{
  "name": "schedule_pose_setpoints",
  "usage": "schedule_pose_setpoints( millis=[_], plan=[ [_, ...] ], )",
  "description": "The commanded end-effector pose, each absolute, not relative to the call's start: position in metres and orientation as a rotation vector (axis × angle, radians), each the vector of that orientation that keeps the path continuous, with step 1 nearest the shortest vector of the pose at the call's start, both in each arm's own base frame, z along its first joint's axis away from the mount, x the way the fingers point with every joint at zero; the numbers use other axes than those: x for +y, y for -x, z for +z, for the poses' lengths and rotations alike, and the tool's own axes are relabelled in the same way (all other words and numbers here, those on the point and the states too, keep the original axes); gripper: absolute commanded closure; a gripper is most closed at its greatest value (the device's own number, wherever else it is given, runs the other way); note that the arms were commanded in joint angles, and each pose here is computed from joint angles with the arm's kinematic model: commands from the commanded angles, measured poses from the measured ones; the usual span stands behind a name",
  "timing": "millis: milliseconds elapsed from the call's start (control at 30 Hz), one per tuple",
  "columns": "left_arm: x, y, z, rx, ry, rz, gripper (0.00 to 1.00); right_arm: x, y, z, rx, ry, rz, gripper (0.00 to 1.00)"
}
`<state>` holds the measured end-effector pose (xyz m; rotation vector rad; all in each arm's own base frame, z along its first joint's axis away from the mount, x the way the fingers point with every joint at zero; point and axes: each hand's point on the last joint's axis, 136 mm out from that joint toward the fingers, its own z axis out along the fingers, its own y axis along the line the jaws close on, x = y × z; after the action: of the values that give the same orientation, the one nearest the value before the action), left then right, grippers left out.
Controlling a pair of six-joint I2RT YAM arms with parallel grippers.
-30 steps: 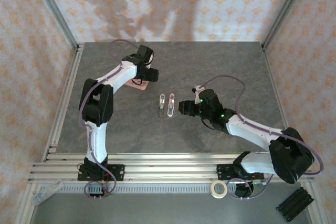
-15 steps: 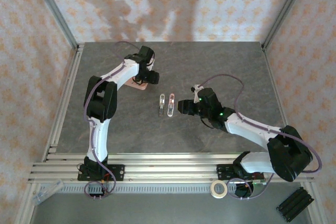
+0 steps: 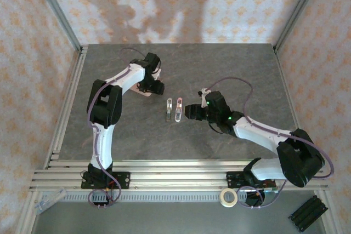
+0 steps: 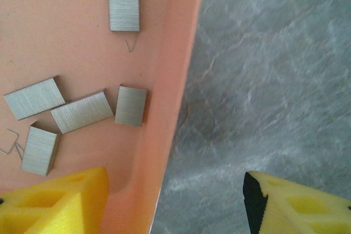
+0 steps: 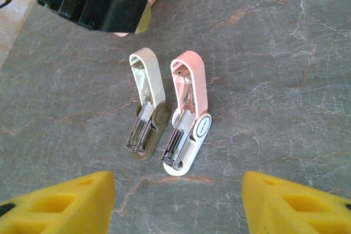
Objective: Load the staples into the stapler
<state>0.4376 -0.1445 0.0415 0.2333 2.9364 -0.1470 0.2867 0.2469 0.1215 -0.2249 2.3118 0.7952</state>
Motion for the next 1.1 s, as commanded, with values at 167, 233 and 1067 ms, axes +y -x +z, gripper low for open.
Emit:
schedule_pose_setpoints(
  millis=[167,233,1067],
  plan=[
    [-0.130,-0.399,0.061,3.007,-0.301,-0.130,0.33,0.254,-0.294,0.132,2.287,0.241,0.820,0.38],
    [-0.127,-0.391,0.060,3.025,-0.310,-0.122,0.33,0.254,-0.294,0.132,2.290,0.242,0.822,0.38],
    [-0.090,-0.262,0.057,3.135,-0.241,-0.113,0.29,0.264,-0.292,0.139,2.281,0.255,0.884,0.38]
  ],
)
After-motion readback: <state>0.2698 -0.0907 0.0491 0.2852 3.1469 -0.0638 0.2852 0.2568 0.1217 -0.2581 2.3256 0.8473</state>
